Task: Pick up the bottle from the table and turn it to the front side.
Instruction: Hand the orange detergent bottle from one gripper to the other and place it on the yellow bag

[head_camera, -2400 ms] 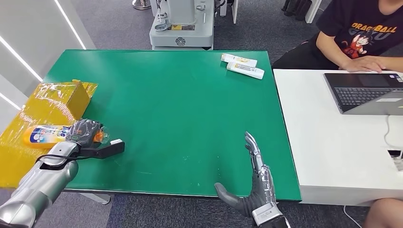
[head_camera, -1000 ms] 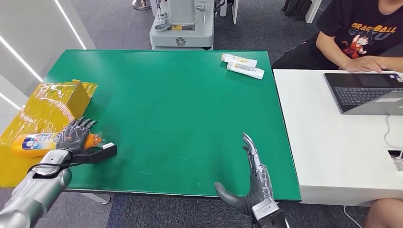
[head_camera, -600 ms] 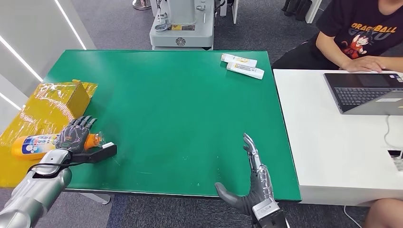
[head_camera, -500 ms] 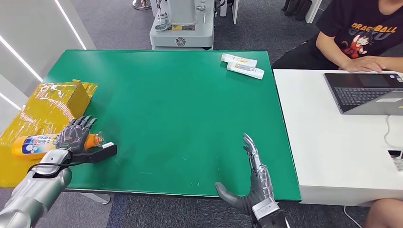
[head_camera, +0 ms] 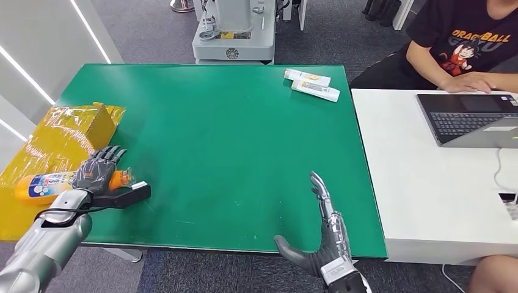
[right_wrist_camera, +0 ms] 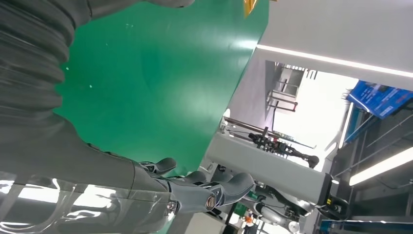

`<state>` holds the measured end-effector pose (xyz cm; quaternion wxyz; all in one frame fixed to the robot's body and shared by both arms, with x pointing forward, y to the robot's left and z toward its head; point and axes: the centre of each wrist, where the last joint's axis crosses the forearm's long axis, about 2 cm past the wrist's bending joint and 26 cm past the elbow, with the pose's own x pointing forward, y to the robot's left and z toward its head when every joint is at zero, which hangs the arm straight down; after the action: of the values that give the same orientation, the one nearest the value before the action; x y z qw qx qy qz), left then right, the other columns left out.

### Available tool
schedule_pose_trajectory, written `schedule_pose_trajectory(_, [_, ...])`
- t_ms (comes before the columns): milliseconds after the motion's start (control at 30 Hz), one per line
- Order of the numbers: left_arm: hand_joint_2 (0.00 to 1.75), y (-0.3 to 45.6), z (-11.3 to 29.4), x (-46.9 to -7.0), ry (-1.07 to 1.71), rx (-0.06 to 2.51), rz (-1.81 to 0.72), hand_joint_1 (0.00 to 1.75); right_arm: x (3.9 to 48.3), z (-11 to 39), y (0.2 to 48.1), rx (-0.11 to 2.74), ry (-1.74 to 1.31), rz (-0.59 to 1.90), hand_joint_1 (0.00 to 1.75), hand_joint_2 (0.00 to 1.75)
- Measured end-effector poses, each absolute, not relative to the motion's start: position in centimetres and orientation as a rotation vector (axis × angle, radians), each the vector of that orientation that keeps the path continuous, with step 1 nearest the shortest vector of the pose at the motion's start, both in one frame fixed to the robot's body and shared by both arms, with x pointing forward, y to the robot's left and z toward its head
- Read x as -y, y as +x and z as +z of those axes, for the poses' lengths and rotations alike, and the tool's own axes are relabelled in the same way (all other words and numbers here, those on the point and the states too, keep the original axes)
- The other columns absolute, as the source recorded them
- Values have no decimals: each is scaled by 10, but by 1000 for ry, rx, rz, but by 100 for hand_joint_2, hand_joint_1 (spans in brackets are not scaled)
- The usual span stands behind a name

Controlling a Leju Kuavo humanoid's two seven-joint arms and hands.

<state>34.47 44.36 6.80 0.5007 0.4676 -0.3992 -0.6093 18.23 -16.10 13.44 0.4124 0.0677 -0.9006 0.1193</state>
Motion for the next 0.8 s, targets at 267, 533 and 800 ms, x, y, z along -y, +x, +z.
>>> schedule_pose_trajectory(267, [175, 348, 79, -459, 1147, 956, -1471, 0, 162, 134, 181, 2271, 175, 284, 0, 175])
schedule_pose_trajectory(533, [175, 348, 104, -489, 1164, 1048, -1404, 0, 163, 134, 184, 2310, 192, 201, 0, 175])
schedule_pose_trajectory(800, [175, 346, 121, -491, 1148, 1185, -1350, 0, 163, 137, 193, 2343, 143, 129, 0, 175])
